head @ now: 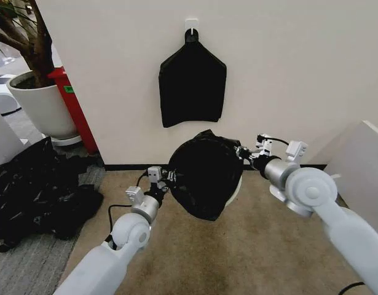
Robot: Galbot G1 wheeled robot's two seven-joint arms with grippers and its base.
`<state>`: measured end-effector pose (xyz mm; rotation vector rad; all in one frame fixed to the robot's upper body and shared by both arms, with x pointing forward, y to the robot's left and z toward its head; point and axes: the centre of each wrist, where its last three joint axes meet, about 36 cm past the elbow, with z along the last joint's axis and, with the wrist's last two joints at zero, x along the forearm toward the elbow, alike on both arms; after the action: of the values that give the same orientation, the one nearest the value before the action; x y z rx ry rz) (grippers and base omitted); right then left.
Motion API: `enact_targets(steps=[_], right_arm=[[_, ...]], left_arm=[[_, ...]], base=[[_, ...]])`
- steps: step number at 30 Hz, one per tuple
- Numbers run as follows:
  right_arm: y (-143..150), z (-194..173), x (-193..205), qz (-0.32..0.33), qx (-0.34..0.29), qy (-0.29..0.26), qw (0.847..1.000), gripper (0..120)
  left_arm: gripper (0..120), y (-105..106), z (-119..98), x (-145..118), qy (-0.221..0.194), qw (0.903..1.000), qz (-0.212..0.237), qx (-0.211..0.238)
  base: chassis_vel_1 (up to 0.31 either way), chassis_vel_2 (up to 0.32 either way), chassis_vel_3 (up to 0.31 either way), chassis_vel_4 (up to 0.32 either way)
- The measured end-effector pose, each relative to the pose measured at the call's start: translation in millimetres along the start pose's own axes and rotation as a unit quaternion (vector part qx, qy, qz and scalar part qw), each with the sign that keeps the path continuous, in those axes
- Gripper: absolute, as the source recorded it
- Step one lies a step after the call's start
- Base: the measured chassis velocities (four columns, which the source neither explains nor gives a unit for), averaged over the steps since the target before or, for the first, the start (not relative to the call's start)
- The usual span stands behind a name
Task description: Place the garbage bag over the trash bin.
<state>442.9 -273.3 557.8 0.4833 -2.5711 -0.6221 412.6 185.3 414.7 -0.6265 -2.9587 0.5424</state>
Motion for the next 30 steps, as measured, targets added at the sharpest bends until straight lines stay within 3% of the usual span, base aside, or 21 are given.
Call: enact_targets(steps=[6, 13, 17, 25, 30], right_arm=[[-22.3, 7.9, 3.6, -0.017, 0.025, 0.011, 0.999, 2], [-21.7, 11.3, 10.0, -0.026, 0.074, -0.003, 0.997, 26], [-19.1, 8.6, 17.9, -0.024, 0.098, -0.018, 0.995, 43], [-21.6, 4.8, 24.0, -0.006, 0.105, -0.021, 0.994, 72], [-19.9, -7.6, 30.1, -0.005, 0.082, -0.035, 0.996, 90]], left_arm=[[1, -0.9, 0.9, 2.7, -0.003, 0.9999, 0.010, 0.007], [1, -4.4, -0.7, -1.0, -0.002, 0.9989, -0.009, 0.046], [1, 0.6, -0.7, -6.2, 0.023, 0.9933, -0.034, 0.108], [1, 5.2, -7.4, -4.6, 0.058, 0.9804, -0.023, 0.187], [1, 13.7, -4.6, -5.2, 0.057, 0.9845, -0.004, 0.166]], base=[[0.000, 0.000, 0.000, 0.000], [0.000, 0.000, 0.000, 0.000], [0.000, 0.000, 0.000, 0.000], [0.000, 0.000, 0.000, 0.000], [0.000, 0.000, 0.000, 0.000]])
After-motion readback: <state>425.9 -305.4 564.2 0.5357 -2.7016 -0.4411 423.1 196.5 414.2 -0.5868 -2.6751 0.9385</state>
